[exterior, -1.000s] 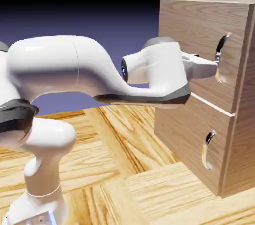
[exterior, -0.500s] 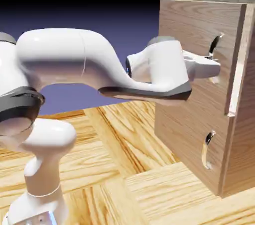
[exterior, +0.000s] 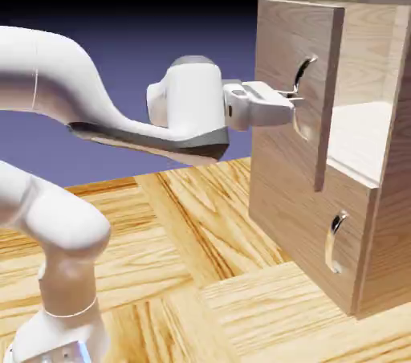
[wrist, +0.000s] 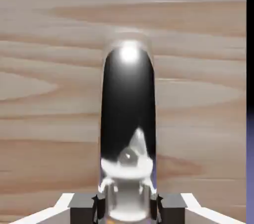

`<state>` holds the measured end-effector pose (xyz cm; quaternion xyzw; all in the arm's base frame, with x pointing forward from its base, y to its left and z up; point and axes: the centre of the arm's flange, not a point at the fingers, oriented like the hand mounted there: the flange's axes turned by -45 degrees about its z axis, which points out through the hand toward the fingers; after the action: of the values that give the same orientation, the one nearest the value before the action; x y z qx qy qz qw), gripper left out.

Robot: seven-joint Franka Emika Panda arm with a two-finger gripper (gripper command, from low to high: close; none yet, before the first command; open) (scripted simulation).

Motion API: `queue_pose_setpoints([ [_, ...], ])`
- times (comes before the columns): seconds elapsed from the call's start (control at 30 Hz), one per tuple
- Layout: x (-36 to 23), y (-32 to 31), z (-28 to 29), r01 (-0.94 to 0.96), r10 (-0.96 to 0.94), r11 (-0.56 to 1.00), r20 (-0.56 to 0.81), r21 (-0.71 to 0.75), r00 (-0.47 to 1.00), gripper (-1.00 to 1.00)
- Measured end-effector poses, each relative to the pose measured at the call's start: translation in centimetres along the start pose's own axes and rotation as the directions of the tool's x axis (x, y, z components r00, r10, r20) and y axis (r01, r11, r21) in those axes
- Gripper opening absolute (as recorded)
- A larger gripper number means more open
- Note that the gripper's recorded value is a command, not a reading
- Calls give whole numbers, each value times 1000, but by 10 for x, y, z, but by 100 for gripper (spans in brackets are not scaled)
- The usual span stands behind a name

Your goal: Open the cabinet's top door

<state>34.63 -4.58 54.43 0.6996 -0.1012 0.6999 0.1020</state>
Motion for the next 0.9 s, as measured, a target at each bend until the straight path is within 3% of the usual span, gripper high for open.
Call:
queue_pose_setpoints([
  [0.9,0,-104,-177,-1,1,908,0,-420,1000,-100],
])
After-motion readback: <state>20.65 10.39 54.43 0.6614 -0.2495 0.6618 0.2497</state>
